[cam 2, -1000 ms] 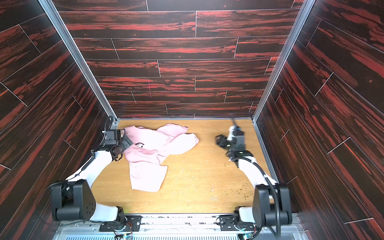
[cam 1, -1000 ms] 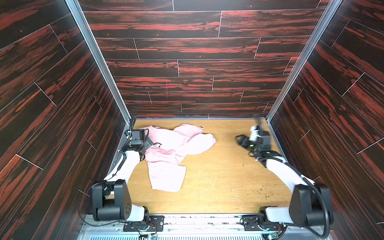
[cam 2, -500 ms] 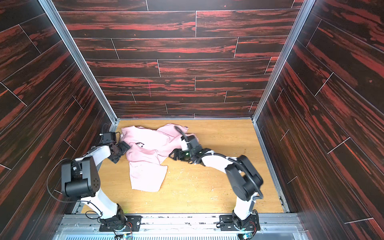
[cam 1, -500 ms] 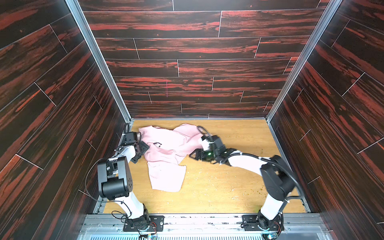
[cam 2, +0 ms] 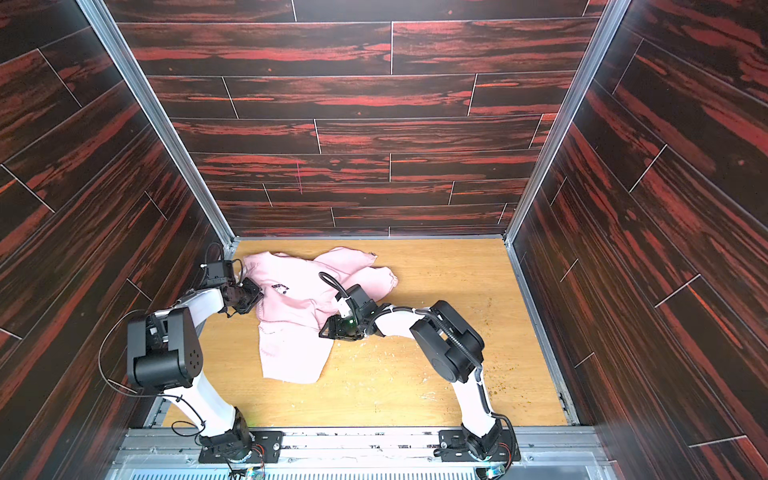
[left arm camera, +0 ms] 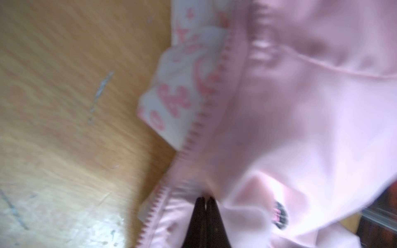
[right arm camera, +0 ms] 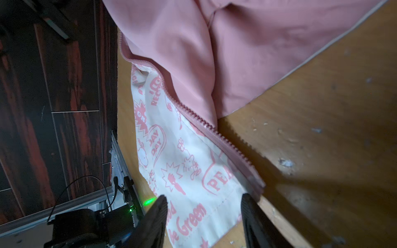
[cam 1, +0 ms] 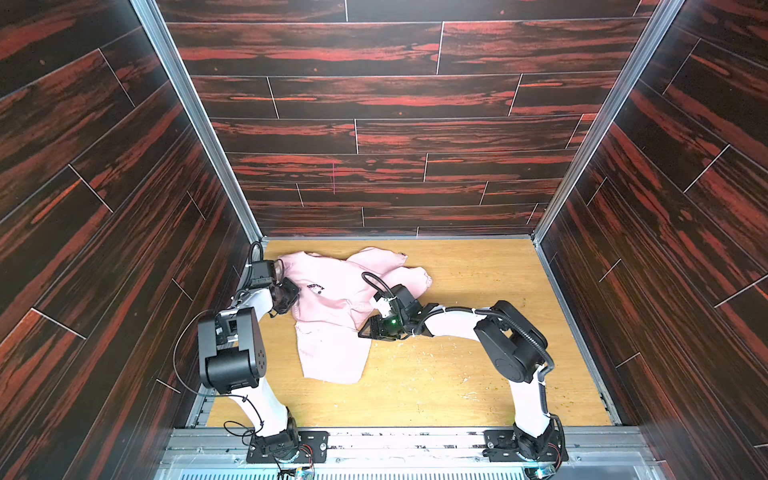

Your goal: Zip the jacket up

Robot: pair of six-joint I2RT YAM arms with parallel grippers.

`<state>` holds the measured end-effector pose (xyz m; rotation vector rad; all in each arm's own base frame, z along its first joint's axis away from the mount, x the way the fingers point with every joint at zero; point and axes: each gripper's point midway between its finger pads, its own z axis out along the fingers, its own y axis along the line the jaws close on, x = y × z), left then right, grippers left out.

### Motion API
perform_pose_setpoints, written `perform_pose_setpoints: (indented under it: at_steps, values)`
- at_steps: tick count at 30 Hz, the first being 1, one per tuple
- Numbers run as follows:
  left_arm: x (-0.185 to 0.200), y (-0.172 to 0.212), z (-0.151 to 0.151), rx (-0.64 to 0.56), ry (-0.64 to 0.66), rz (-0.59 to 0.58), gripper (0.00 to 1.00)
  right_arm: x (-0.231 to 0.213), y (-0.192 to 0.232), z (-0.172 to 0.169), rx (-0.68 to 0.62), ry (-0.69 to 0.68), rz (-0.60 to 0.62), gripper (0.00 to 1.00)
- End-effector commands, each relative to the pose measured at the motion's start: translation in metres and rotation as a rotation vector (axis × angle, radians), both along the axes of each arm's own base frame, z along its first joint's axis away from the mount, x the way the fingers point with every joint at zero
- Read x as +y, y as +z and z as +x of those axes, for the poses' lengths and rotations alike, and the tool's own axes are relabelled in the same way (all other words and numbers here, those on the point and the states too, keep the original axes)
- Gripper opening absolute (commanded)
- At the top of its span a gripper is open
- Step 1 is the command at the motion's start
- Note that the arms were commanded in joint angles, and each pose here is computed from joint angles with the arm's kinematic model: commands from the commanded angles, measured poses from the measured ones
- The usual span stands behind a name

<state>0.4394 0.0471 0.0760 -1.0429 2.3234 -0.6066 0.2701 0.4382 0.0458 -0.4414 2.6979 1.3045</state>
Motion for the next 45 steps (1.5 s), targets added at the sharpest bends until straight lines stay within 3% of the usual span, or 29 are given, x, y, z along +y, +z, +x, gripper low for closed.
perform_pose_setpoints:
  at_steps: [1,7,11,12,16,18,21,22,25,27,30,33,37,39,42,45]
  values:
    - [-0.013,0.038,0.007,-0.091,-0.042,-0.038,0.0,0.006,-0.016,-0.007,0.05,0.02,-0.014,0.43]
    - [-0.044,0.081,0.02,-0.166,-0.136,-0.034,0.0,0.004,0.003,-0.005,0.004,0.016,0.0,0.0]
    - [-0.049,0.1,0.022,-0.154,-0.154,0.033,0.0,-0.004,0.028,-0.001,-0.067,-0.005,0.007,0.0]
    - [-0.043,0.1,0.02,-0.141,-0.125,0.053,0.05,-0.007,0.034,0.0,-0.086,-0.011,0.005,0.0]
    - [-0.009,0.083,0.003,-0.064,-0.004,0.124,0.52,-0.02,0.05,0.002,-0.147,-0.044,-0.018,0.0]
    - [0.004,0.07,-0.004,-0.036,0.037,0.122,0.63,-0.028,0.055,0.002,-0.17,-0.059,-0.028,0.0]
    - [0.021,0.051,-0.013,-0.004,0.08,0.119,0.71,-0.038,0.063,0.0,-0.192,-0.067,-0.044,0.0]
    - [0.024,0.044,-0.015,0.0,0.087,0.114,0.72,-0.041,0.065,0.0,-0.197,-0.069,-0.048,0.03]
    - [0.031,0.026,-0.016,-0.008,0.097,0.081,0.77,-0.049,0.069,-0.004,-0.213,-0.078,-0.057,0.41]
    - [0.031,0.017,-0.009,-0.058,0.085,0.044,0.78,-0.054,0.072,-0.007,-0.222,-0.081,-0.053,0.57]
    - [0.025,0.013,0.005,-0.171,0.057,0.014,0.79,-0.057,0.073,-0.011,-0.217,-0.079,-0.046,0.67]
    - [0.019,0.008,0.015,-0.269,0.034,-0.013,0.79,-0.058,0.073,-0.013,-0.212,-0.077,-0.044,0.69]
    - [0.015,-0.012,0.019,-0.287,0.021,-0.041,0.78,-0.06,0.074,-0.012,-0.216,-0.084,-0.05,0.7]
    - [0.013,-0.017,0.022,-0.3,0.016,-0.066,0.73,-0.06,0.073,-0.012,-0.212,-0.085,-0.052,0.7]
    - [0.008,-0.003,0.027,-0.349,0.005,-0.096,0.36,-0.057,0.067,-0.012,-0.195,-0.082,-0.052,0.69]
    - [0.006,0.025,0.027,-0.372,-0.011,-0.069,0.11,-0.054,0.061,-0.012,-0.176,-0.086,-0.042,0.68]
